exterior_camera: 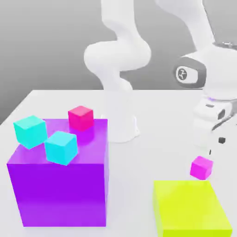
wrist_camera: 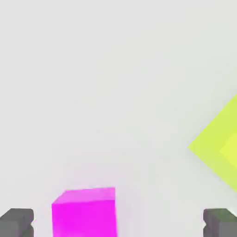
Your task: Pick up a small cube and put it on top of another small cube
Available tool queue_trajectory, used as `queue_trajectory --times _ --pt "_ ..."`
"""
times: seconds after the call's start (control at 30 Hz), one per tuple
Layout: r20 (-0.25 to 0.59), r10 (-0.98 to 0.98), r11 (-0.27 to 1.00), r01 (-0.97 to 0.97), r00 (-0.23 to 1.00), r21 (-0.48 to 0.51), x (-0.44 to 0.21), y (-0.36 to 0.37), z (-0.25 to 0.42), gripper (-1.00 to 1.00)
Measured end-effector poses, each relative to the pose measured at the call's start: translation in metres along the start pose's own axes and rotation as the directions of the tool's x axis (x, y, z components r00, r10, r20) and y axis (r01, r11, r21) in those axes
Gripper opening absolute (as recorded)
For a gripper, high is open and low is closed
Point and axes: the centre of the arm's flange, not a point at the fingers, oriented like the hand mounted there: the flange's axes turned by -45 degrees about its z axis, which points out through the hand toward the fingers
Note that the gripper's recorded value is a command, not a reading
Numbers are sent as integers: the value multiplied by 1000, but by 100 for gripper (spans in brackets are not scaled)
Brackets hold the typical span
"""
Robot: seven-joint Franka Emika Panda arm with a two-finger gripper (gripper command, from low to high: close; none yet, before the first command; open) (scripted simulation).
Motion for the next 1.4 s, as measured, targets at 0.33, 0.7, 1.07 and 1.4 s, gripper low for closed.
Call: queue_trajectory --times 0.33,0.7,1.07,1.4 --pt "12 -8 1000 8 1000 3 -5 -4 59 -100" --pt "13 19 1000 -19 1000 -3 -3 18 -10 -100" --pt "13 232 973 -232 973 -18 -60 193 -140 -100" --pt "12 442 897 -442 897 -5 -220 282 -248 -100"
